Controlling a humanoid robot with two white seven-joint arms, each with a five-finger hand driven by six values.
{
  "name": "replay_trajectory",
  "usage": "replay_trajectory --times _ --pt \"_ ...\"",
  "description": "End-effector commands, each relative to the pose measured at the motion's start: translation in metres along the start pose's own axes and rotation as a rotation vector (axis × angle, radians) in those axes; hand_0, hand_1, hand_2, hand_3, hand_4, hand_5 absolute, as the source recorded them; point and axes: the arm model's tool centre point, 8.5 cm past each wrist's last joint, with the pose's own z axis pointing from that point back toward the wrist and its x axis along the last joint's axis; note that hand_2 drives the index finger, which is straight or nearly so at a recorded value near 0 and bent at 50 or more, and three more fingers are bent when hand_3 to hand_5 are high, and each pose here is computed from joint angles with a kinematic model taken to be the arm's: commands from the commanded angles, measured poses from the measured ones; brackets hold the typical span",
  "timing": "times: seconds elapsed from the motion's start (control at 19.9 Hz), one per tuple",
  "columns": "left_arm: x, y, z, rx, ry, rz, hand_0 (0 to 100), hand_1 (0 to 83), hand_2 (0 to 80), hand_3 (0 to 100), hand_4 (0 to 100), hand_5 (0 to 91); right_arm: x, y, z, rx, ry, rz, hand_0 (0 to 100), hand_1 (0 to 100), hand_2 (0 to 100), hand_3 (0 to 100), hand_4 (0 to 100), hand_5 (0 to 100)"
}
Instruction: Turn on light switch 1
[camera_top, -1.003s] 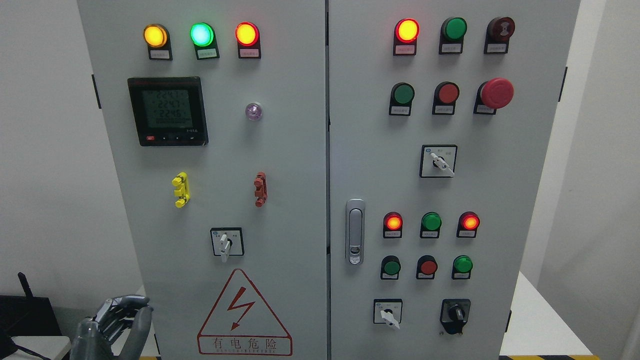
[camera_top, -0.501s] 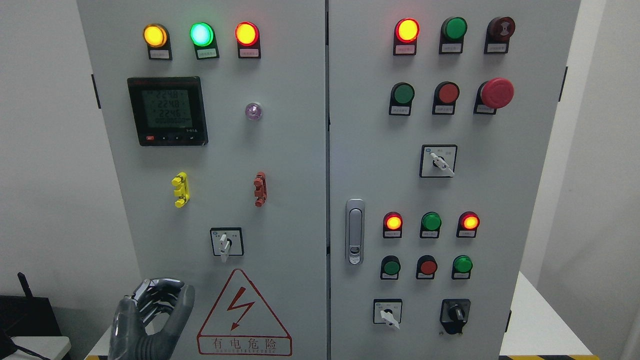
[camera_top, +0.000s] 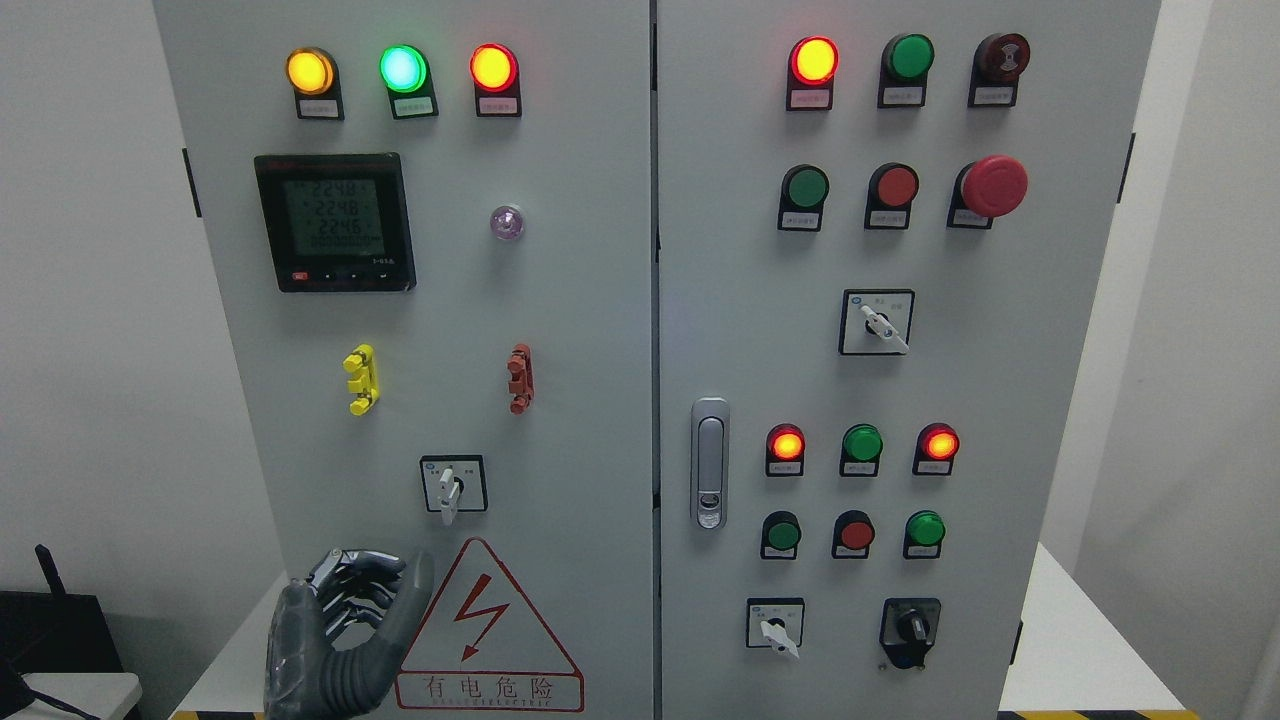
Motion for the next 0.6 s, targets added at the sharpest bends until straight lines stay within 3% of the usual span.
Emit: replay_trajectory --times 0.0,0.55 --pt "0.011 -0.025 0.002 -0.024 0.004 0.017 7 50.2 55.1 72 74 68.6 0.0 0.0 0.0 0.001 0.0 -0.017 12 39 0 0 0 0" --pt "0.02 -0.028 -0.006 0.026 0.037 -0.004 8 52.2 54.8 72 74 69.0 0.0 0.0 0.0 0.001 0.0 -0.018 12 39 0 0 0 0"
